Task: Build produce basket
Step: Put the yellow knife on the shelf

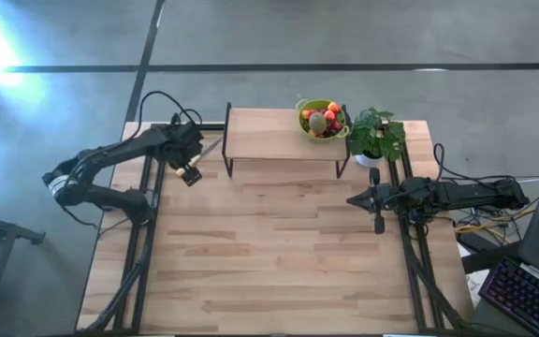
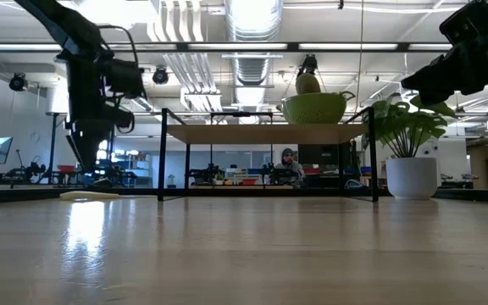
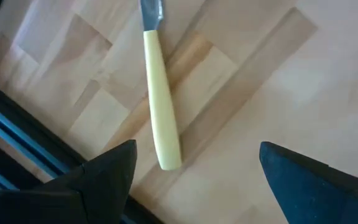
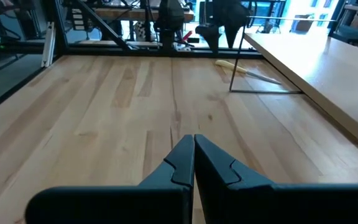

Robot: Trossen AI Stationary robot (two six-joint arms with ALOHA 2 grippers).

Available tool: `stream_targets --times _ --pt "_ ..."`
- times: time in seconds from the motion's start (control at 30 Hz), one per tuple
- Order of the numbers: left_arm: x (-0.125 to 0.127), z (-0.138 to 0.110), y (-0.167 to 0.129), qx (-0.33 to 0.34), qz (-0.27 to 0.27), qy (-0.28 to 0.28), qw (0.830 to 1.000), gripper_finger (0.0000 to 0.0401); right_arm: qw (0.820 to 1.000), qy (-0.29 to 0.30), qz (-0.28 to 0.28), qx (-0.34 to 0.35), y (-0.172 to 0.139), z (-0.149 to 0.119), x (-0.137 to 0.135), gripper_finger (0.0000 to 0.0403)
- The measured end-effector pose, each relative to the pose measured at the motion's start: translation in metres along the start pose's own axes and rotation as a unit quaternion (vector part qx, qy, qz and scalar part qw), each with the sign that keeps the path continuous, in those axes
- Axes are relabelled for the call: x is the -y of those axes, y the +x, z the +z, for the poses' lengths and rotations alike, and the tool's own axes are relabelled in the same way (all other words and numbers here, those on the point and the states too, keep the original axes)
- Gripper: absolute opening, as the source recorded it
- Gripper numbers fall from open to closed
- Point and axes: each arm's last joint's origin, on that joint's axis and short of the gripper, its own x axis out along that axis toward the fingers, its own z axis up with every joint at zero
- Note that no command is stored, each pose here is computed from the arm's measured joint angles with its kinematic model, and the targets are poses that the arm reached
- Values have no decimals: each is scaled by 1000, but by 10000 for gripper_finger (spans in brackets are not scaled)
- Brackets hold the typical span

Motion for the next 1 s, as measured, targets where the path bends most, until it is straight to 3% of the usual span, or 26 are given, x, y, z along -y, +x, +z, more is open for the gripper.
stream_targets --times 0.47,0.8,1.0 --pt "-25 -5 27 38 -13 -28 999 316 1000 -1 0 0 0 0 0 9" --pt "-22 -1 58 -16 -8 -22 1000 314 1000 -2 0 0 0 0 0 8" --pt "-23 3 60 -29 -14 -30 999 275 1000 -3 0 -2 0 0 0 8"
